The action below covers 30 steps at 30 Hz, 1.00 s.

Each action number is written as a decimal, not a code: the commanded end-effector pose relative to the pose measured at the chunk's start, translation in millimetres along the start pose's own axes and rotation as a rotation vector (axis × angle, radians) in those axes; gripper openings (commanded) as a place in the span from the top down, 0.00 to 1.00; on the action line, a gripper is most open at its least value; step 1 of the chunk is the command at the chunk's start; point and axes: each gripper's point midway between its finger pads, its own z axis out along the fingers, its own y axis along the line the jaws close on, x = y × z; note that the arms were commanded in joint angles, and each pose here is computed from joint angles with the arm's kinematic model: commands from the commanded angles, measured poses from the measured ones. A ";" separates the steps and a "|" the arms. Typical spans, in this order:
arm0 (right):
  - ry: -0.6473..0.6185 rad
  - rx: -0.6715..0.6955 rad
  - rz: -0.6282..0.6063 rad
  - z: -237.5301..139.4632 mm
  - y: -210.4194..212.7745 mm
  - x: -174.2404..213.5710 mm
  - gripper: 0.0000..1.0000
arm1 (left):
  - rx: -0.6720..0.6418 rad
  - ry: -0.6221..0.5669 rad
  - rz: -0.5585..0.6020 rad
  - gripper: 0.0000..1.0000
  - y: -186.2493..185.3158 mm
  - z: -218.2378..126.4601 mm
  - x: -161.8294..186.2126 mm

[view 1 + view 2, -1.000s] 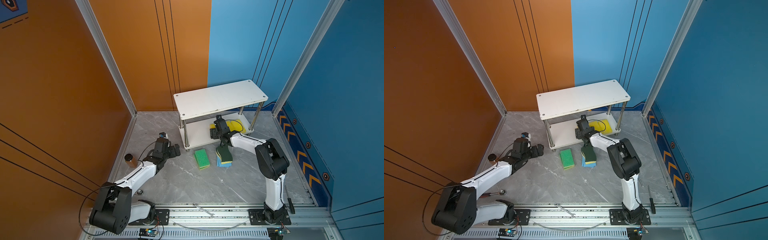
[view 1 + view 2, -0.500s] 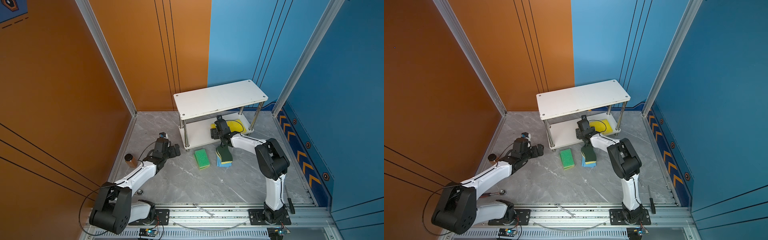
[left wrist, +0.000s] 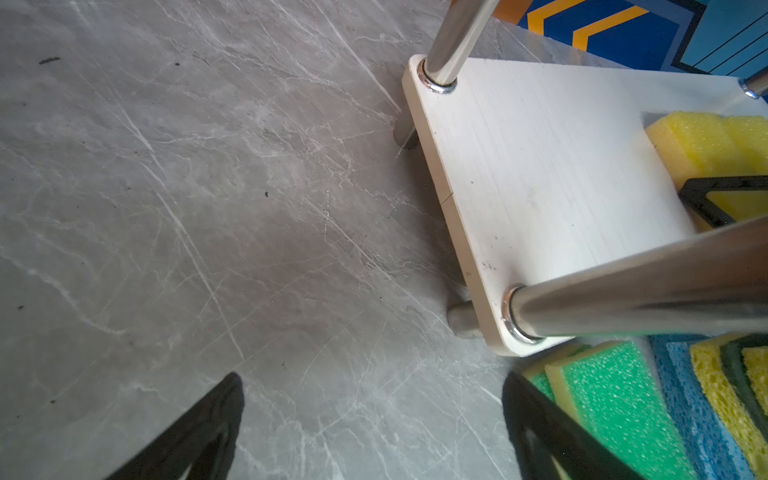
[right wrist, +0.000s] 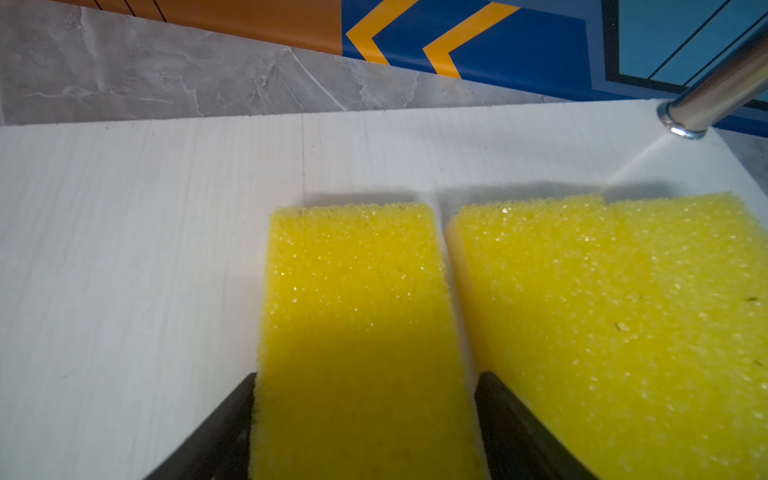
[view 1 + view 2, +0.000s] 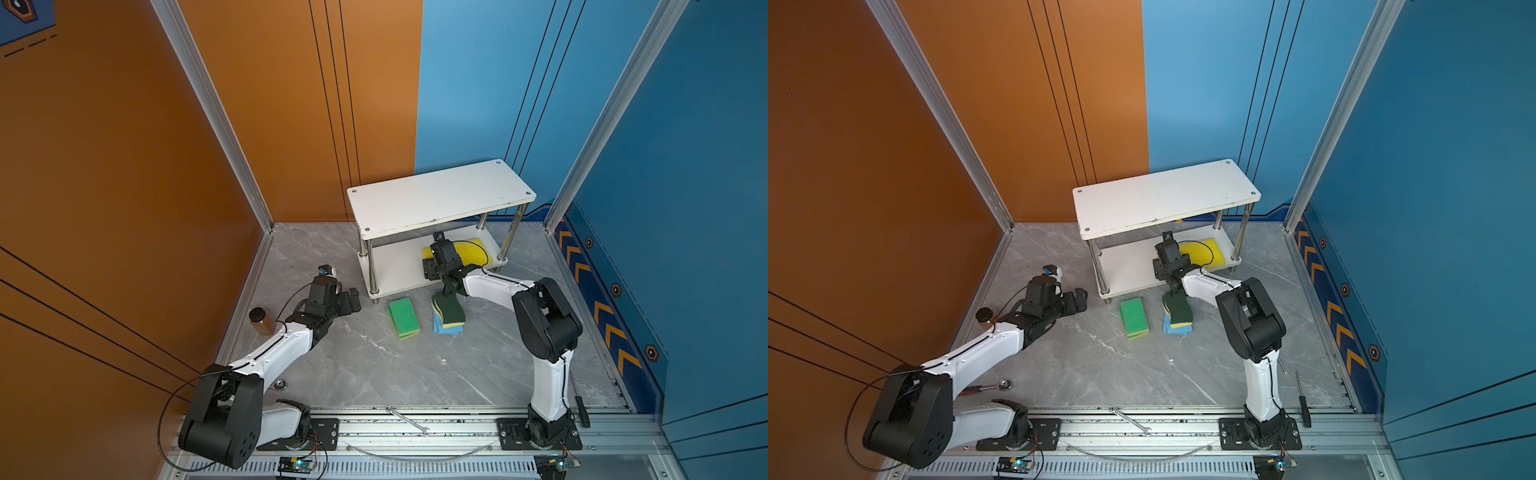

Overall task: Place and organize the cleaning sponges onto the shelf
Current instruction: 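Set the sponge down and open the right gripper above it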

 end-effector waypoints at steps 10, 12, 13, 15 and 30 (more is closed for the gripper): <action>-0.014 0.052 -0.023 -17.7 -16.1 -5.3 0.17 | -0.032 0.023 -0.009 0.02 9.1 1.3 8.5; -0.014 0.055 -0.023 -18.1 -16.9 -4.8 0.16 | -0.033 0.022 -0.009 0.03 9.4 1.0 8.4; -0.014 0.055 -0.022 -18.1 -16.9 -4.7 0.16 | -0.033 0.022 -0.009 0.03 9.4 1.0 8.4; -0.014 0.055 -0.023 -18.9 -17.4 -5.4 0.16 | -0.031 0.022 -0.008 0.02 8.8 0.9 8.2; -0.022 0.054 -0.022 -20.2 -16.6 -6.4 0.19 | -0.029 0.020 -0.009 0.02 8.0 0.7 6.6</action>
